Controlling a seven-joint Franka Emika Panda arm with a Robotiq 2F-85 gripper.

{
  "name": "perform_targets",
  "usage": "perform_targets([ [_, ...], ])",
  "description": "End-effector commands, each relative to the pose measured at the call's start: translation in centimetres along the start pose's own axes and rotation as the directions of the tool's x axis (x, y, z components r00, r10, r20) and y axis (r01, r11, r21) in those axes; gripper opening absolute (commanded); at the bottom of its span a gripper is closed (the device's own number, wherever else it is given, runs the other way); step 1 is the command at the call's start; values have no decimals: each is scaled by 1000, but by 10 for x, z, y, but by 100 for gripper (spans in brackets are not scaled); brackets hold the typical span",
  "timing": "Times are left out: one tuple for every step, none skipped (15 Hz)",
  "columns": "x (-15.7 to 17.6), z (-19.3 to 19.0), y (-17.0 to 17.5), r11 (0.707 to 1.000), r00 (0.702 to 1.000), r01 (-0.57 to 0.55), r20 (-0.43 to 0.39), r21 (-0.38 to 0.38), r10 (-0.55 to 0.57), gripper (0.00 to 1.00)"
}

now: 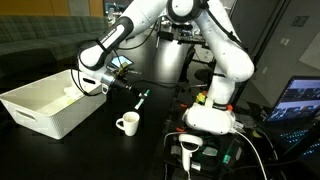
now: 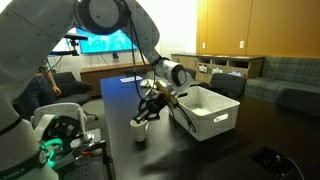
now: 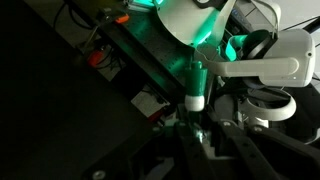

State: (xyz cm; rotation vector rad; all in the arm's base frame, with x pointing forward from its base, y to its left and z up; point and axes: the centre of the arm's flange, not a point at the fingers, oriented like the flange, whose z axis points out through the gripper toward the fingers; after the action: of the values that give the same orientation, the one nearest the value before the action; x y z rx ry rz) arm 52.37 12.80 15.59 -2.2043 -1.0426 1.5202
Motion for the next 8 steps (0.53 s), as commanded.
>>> perform_targets([
  [26,-25,-2,1000,998,13,68,-1,-13,11],
  [32,-27,-5,1000,997,13,70,-1,-13,11],
  [37,-30,-7,1000,997,13,77,-3,-13,11],
  [42,-30,-9,1000,996,13,85,-7,-12,11],
  [46,-32,-11,1000,996,13,90,-10,-12,10],
  [51,-32,-12,1000,995,12,95,-11,-10,10],
  [54,-33,-13,1000,995,12,99,-12,-11,10],
  [57,-34,-14,1000,995,13,103,-14,-12,10],
])
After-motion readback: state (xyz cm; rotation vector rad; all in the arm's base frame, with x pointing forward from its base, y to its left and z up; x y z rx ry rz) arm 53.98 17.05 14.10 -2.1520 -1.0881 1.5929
